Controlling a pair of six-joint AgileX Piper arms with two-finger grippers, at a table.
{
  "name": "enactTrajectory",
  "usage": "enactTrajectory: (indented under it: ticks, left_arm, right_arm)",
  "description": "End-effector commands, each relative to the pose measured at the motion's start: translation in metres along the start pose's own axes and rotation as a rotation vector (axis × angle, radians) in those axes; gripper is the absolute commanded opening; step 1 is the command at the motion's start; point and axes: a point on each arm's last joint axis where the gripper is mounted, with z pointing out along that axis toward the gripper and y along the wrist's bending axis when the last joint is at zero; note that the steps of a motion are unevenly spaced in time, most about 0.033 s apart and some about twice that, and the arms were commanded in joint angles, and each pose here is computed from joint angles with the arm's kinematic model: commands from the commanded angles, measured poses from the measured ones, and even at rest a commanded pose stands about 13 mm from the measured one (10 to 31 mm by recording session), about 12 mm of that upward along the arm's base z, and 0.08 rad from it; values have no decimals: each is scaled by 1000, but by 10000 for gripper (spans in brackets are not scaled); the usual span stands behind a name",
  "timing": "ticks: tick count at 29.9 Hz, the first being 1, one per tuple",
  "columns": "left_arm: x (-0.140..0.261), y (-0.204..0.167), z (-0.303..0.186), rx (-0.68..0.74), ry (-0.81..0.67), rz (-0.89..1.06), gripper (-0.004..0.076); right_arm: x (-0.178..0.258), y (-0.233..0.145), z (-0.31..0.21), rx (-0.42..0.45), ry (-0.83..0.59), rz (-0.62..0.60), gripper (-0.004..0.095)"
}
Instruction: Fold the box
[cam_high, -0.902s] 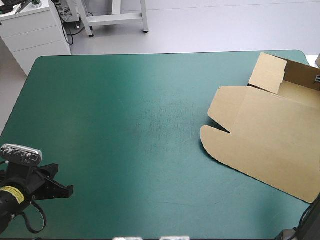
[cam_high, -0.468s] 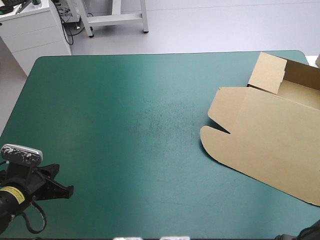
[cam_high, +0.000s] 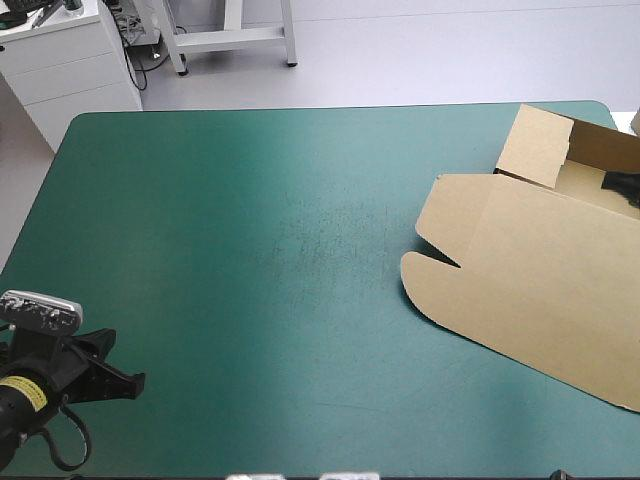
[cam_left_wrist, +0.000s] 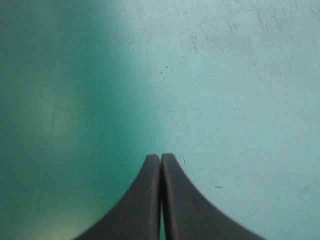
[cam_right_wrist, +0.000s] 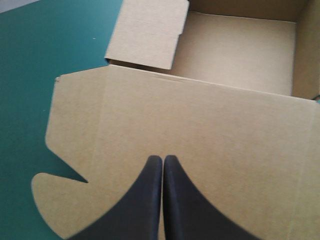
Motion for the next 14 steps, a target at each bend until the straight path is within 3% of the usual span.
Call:
enactTrajectory:
  ticks: [1,11,14]
  left_arm:
    - [0,2,-11,0,-95,-13,-32]
    - [44,7,-33,17,-244,-25,-32]
    - [56,8,-35,18,-292,-8,-32]
  right_arm:
    - [21,21,-28,-68,-193,-61,-8]
    - [129,66,-50,-295,-205,-392,-8]
    - [160,64,-50,-303,-213,-482,-8]
